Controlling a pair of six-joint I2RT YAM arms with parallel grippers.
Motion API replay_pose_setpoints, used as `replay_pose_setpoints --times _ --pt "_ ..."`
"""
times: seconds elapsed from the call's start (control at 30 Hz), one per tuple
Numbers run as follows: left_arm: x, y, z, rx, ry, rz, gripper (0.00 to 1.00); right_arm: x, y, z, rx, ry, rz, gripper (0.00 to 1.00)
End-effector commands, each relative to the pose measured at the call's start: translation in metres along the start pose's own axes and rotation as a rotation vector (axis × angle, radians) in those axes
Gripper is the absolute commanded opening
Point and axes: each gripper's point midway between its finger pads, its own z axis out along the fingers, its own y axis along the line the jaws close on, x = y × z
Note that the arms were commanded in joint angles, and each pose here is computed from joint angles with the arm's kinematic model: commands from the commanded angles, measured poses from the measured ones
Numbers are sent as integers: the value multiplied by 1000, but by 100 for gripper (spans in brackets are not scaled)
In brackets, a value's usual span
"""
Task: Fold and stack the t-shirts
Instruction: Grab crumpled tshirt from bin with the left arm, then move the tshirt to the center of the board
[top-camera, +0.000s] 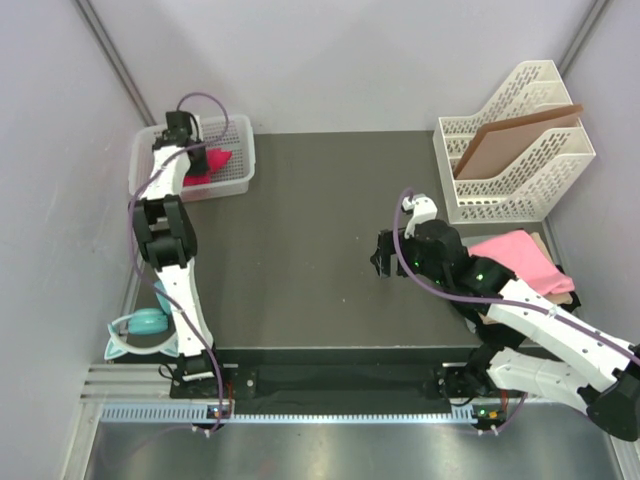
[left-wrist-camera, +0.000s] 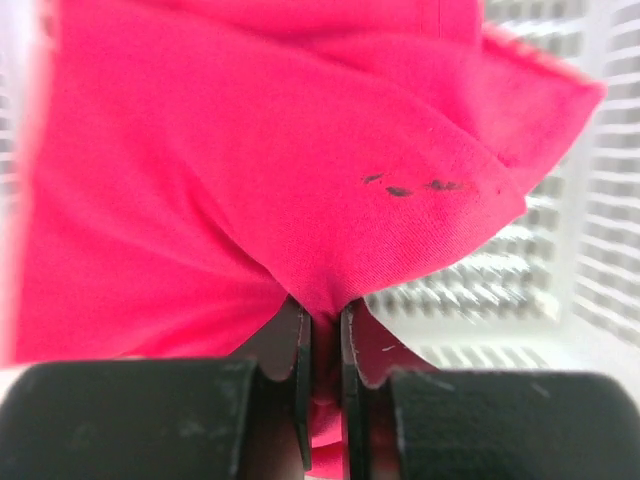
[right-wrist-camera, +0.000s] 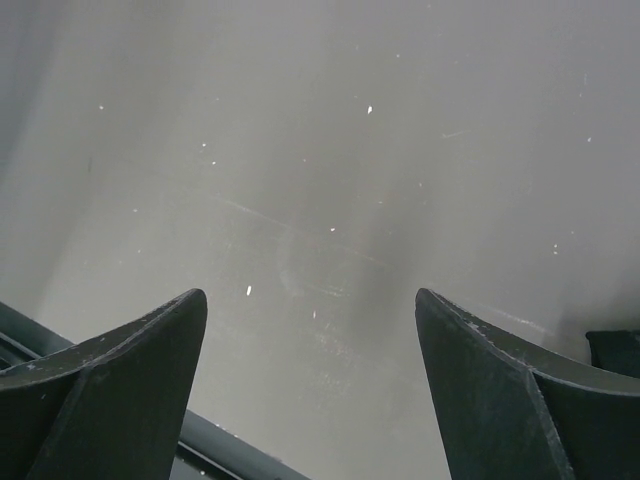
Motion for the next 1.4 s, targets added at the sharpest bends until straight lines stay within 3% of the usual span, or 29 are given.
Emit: replay_pose_setpoints --times 0.0,0.07,0.1,0.23,0.33,0.43,0.53,0.57,0.83,1.1,1.27,1.37 --pt "-115 -17 -174 149 -382 -29 0 -15 12 -3 -41 -60 -11 84" --pt "-130 -28 -224 221 -461 -13 0 -15 12 -3 -41 -60 -20 82" --pt "-140 -32 -267 245 -534 1 0 -17 11 -3 -37 -65 -27 82" --pt "-136 -72 -374 391 -660 108 0 -22 9 -8 -28 -88 -36 76" --pt "-100 -121 -430 515 -668 254 0 -29 2 -15 2 -120 -35 71" --pt "-36 -174 -458 658 -571 415 0 -38 -4 -26 30 -166 -18 66" --pt "31 -212 -453 759 -434 515 0 -48 -12 -38 62 -220 10 62" --pt "57 -219 -430 755 -347 541 0 -53 -16 -43 76 -245 18 61" --pt "158 -235 -360 726 -86 673 0 -63 -28 -67 113 -311 61 52" --pt "183 -269 -359 810 -13 711 0 -51 -30 -56 127 -274 66 49" --pt "170 -290 -373 854 -34 707 0 -47 -30 -49 135 -255 61 48" --pt "179 -288 -358 821 -4 709 28 -44 -27 -45 126 -238 57 48"
